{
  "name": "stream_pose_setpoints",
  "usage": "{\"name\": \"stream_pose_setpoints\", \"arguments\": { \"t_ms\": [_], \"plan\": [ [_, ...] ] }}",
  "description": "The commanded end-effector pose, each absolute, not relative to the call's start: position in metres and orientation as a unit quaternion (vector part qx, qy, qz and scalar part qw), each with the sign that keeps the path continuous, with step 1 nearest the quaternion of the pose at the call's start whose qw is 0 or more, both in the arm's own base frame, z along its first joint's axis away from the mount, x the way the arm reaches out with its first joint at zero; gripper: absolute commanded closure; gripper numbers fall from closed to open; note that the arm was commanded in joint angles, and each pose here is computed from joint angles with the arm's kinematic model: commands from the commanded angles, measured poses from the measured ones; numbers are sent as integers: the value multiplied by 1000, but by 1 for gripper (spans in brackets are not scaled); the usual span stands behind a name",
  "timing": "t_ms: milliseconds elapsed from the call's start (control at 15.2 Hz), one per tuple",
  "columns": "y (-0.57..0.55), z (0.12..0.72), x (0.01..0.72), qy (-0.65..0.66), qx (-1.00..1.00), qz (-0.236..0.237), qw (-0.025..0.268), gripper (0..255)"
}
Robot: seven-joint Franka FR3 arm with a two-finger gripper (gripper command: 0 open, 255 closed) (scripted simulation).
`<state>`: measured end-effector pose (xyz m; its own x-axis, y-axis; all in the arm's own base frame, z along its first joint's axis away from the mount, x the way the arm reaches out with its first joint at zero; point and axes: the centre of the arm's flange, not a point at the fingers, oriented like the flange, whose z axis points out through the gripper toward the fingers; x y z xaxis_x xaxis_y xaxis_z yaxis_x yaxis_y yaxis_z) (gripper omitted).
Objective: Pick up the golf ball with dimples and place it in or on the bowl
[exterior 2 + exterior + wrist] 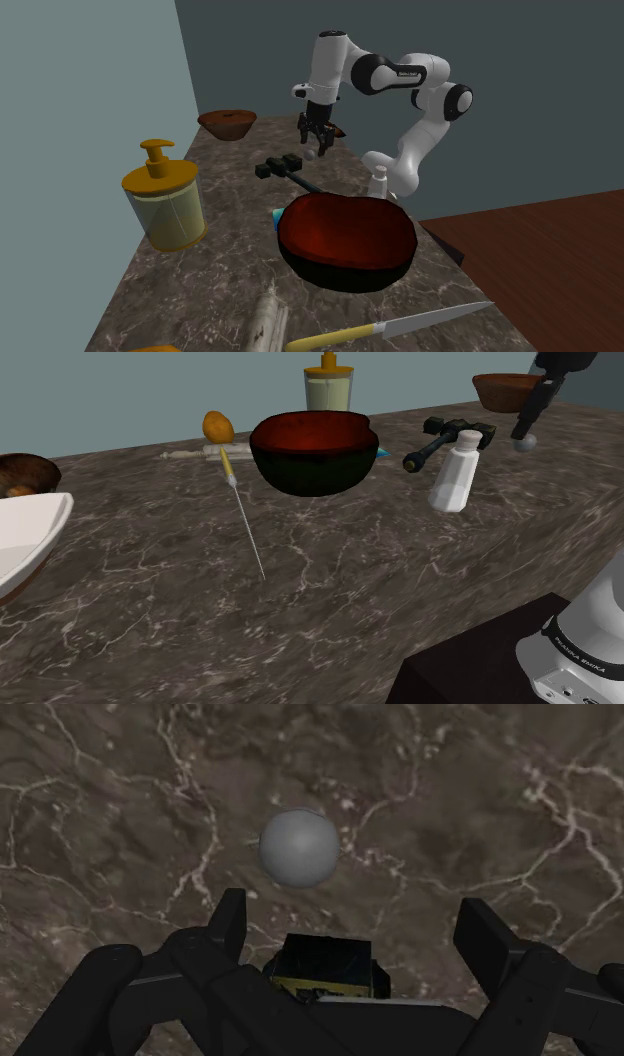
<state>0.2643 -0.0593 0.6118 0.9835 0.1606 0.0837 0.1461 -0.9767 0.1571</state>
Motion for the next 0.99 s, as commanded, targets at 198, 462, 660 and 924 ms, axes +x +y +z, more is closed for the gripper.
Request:
{"name": "stream_pose_setpoints", "arguments": {
  "t_ms": [198, 462, 660, 924],
  "plan": [
    [-86, 608, 254, 84, 991, 63, 77, 0],
    [-89, 587, 257, 84, 991, 63, 77, 0],
    [-90, 579, 258, 84, 991, 63, 77, 0],
    [-90, 579, 258, 84, 991, 63, 77, 0]
  ]
}}
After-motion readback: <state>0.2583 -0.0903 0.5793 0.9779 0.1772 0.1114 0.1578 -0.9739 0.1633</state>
